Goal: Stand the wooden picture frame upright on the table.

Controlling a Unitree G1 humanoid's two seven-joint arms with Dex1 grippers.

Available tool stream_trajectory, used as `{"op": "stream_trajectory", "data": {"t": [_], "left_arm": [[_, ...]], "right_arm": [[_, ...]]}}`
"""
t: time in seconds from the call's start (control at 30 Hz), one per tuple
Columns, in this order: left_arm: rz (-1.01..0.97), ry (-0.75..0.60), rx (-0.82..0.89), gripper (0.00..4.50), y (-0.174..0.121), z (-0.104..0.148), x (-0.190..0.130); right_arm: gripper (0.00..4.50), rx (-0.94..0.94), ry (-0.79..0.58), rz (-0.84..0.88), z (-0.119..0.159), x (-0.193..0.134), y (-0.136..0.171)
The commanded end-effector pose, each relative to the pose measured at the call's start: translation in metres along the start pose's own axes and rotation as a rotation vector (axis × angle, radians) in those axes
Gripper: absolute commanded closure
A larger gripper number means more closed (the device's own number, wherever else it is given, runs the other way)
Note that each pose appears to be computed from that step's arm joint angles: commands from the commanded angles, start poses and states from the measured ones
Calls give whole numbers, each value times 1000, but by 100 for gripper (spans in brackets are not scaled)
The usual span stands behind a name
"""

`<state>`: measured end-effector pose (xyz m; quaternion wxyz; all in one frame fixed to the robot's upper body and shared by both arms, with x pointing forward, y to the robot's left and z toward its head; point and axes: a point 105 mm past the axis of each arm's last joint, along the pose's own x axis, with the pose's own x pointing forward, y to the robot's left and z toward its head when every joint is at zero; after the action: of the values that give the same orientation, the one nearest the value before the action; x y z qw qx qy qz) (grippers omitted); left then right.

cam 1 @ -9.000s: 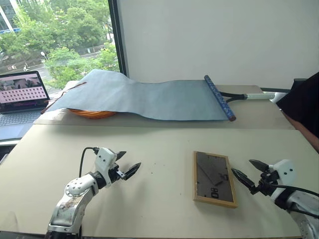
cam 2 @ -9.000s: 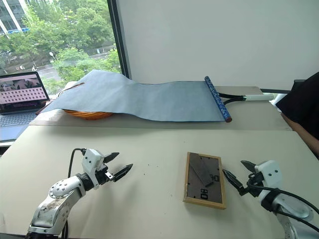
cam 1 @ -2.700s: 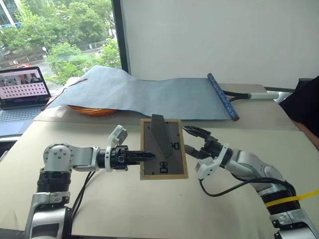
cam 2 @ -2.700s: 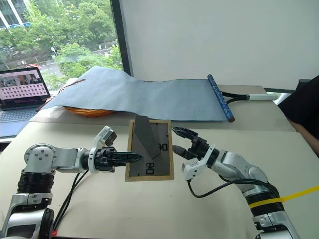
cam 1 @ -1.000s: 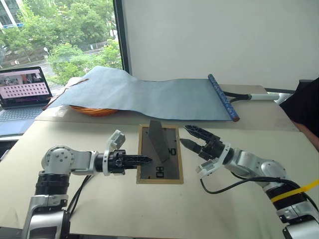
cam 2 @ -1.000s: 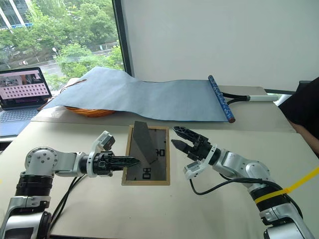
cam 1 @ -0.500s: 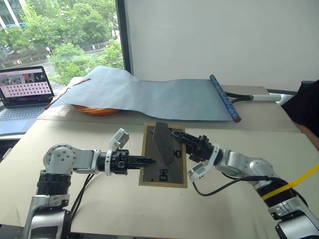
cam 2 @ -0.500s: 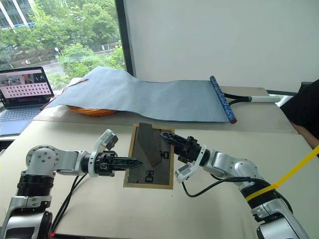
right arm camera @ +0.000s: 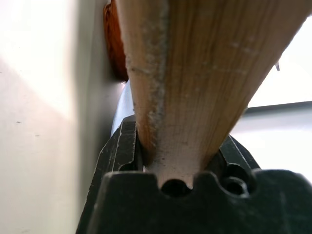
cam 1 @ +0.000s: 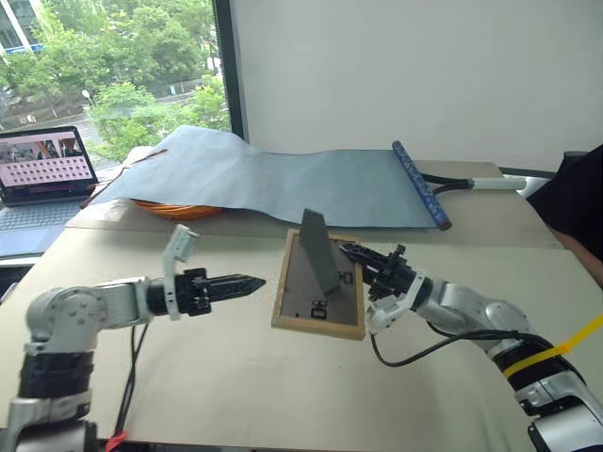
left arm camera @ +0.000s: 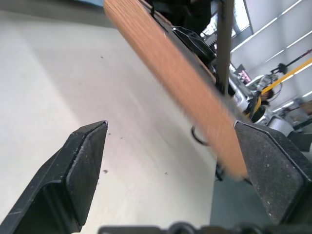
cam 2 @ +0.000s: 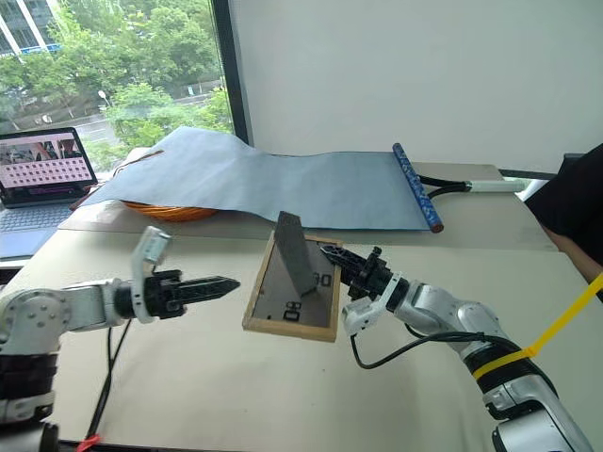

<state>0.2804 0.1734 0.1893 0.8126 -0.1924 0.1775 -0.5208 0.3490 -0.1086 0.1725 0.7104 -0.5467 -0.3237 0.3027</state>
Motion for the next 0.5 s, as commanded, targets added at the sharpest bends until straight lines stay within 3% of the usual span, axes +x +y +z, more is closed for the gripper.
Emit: {"op": "stream_trajectory", "data": {"t": [0.03, 0.17, 0.3, 0.5], "left_arm": [[1, -41, 150, 0, -8, 8, -2], [2, -64, 215, 0, -12, 2, 2], [24, -74, 264, 0, -12, 2, 6], [37, -37, 308, 0, -11, -5, 10]], "right_arm": [[329, 488, 61, 19, -9, 2, -8], [329, 986, 119, 40, -20, 2, -8], [329, 1338, 192, 103, -27, -1, -7], [329, 1613, 328, 216, -36, -7, 8]]}}
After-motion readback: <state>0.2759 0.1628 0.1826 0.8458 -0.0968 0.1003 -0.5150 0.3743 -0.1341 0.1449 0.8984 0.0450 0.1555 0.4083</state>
